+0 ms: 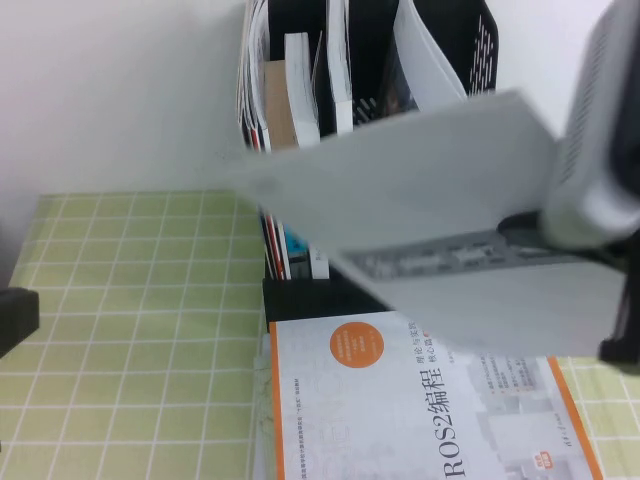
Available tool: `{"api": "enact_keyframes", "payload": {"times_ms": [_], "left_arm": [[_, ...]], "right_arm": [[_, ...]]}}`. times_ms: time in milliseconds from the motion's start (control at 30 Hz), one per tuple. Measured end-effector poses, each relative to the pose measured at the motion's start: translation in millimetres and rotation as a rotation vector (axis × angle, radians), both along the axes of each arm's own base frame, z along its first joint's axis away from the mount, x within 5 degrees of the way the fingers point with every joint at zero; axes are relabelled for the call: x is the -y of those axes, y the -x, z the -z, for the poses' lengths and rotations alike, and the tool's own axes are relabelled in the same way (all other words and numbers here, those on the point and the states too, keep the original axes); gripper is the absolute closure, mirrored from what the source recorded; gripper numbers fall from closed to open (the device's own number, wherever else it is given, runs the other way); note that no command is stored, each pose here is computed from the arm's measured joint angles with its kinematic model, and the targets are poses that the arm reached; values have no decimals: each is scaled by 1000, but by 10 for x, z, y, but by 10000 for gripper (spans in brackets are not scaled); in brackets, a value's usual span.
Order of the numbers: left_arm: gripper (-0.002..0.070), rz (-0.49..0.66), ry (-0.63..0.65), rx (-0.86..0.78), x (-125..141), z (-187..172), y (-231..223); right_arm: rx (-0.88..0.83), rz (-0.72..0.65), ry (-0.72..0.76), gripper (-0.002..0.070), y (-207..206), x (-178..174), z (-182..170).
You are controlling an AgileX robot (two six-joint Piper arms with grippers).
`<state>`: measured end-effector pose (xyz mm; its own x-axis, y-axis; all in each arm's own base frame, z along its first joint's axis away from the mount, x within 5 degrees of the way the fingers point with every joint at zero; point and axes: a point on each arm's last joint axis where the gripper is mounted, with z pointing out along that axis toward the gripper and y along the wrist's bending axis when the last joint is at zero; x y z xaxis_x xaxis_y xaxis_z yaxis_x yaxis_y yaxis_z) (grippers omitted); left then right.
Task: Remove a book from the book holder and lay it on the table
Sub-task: Place the picked book on the book
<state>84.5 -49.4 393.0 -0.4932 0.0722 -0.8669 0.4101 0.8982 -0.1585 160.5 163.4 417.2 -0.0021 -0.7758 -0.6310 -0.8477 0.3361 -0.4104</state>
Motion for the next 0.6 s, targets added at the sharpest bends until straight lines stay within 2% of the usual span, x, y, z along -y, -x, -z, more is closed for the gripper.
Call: {"api": "enact_keyframes", "payload": {"times_ms": [133,300,433,600], "left_arm": [[678,-8,-4,7,-15,0,5],[678,-15,5,27,-16,-16,-7],[678,-17,9,42,-15,-29,-14],[678,-21,2,53,-22,-34,-19]], "right_arm": [[65,-1,204,664,61,-280,180],[117,45,510,664,139,-739,594],[183,-13,619,664,291,-1137,904],[150,-131,686,664,574,-1490,1289]]}}
